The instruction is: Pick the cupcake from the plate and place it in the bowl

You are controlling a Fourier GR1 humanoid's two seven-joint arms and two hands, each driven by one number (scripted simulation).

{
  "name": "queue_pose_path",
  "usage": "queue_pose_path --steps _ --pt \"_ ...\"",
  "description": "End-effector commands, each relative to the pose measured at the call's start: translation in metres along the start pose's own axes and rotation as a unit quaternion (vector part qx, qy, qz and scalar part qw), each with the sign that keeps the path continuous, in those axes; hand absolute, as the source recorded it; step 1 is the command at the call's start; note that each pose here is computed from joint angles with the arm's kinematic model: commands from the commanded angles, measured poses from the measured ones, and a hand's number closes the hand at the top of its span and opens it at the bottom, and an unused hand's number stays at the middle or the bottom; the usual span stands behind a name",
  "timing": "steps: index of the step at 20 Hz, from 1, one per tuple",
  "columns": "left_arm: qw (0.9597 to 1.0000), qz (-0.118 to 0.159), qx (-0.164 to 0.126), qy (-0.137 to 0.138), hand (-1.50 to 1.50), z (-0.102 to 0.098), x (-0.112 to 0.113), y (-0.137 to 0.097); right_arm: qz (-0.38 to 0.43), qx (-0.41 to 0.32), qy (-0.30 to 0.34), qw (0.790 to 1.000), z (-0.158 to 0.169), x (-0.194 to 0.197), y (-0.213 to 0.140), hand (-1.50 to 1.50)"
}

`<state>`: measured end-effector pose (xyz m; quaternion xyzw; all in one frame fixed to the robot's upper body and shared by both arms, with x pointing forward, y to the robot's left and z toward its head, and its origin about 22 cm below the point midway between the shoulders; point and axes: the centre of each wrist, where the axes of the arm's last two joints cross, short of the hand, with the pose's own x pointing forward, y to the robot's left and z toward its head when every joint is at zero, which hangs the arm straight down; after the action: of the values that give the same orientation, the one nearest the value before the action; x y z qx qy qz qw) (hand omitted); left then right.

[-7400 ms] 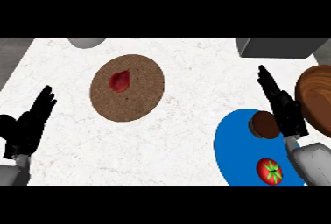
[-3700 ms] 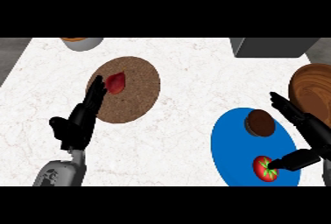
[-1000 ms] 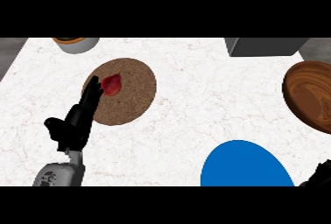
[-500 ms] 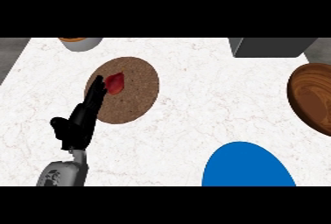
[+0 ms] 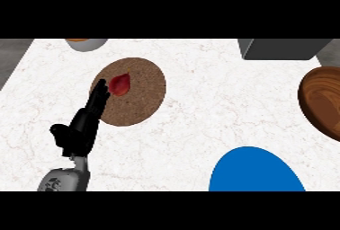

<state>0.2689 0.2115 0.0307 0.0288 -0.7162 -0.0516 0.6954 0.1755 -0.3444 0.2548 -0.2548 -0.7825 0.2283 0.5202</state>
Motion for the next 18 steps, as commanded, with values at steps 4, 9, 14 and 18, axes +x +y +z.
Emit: queue_pose_path --steps 4,9,14,18 --pt "1.0000 -0.003 -0.008 0.004 0.00 -0.006 0.001 -0.006 0.111 -0.016 0.053 0.992 -0.041 -0.032 -0.010 1.50" --pt "0.9998 0.004 -0.020 0.001 0.00 -0.005 0.008 0.005 0.185 -0.014 0.057 0.981 -0.066 -0.084 0.000 1.50" --pt "0.9999 0.006 -0.010 -0.006 0.00 -0.013 -0.001 0.002 0.191 -0.026 0.085 0.978 -0.078 -0.136 -0.001 1.50" --pt "0.9998 0.008 -0.017 -0.001 0.00 0.009 -0.007 0.001 0.212 -0.024 0.091 0.973 -0.070 -0.181 -0.007 1.50"
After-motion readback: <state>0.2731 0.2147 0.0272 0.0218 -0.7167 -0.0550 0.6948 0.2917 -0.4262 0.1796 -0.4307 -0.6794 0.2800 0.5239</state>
